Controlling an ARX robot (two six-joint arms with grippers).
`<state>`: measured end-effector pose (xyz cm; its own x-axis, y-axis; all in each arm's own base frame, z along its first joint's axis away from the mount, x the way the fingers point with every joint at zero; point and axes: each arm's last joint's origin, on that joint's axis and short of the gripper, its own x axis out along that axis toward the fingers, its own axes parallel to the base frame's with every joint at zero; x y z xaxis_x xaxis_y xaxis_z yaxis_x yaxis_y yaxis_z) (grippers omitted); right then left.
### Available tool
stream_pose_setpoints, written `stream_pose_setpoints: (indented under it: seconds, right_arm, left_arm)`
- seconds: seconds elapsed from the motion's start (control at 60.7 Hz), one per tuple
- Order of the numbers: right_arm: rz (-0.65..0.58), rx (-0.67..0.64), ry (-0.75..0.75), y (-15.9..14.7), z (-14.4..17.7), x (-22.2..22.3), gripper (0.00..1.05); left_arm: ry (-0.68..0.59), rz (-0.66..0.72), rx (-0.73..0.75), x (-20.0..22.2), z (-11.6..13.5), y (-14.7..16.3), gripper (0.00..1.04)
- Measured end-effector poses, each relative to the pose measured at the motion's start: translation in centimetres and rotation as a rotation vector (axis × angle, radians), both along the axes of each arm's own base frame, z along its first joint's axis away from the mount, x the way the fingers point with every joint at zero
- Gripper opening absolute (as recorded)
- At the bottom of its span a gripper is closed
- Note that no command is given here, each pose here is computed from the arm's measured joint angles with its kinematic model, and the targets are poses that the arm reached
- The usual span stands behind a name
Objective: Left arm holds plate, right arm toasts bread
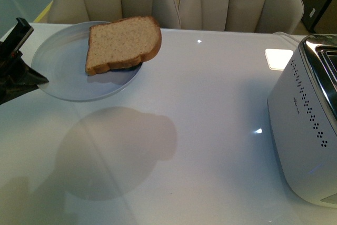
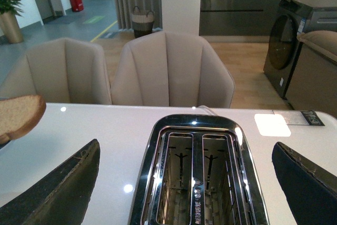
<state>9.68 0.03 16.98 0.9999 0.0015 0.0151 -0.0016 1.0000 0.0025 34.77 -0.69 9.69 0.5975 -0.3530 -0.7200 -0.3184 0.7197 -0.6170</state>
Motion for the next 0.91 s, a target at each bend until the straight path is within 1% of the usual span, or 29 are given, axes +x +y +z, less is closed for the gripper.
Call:
stream_pose_setpoints:
  seconds: [0.132, 0.28, 0.461, 0.576, 0.675, 0.906]
  right_arm:
    - [0.000, 0.000, 0.000, 0.0, 0.0, 0.0, 0.96]
    - [0.000, 0.000, 0.000, 0.0, 0.0, 0.0, 0.96]
    - [0.000, 0.000, 0.000, 0.0, 0.0, 0.0, 0.96]
    - [0.000, 0.000, 0.000, 0.0, 0.0, 0.0, 0.96]
    - [0.000, 0.000, 0.000, 0.0, 0.0, 0.0, 0.96]
    - [0.000, 0.000, 0.000, 0.0, 0.0, 0.0, 0.96]
  left_arm:
    - [-0.039, -0.061, -0.005, -0.1, 1.9, -2.0, 0.03]
    - [-0.040, -0.122, -0.009, -0.1, 3.0, -4.6, 0.03]
    - [-0.054, -0.155, -0.002, 0.3, 4.3, -7.8, 0.03]
    - [-0.074, -0.185, -0.009, 0.2, 6.2, -9.9, 0.03]
    - [-0.084, -0.210, -0.004, -0.1, 7.3, -11.4, 0.03]
    - [-0.061, -0.224, -0.013, -0.6, 8.1, -13.5, 0.03]
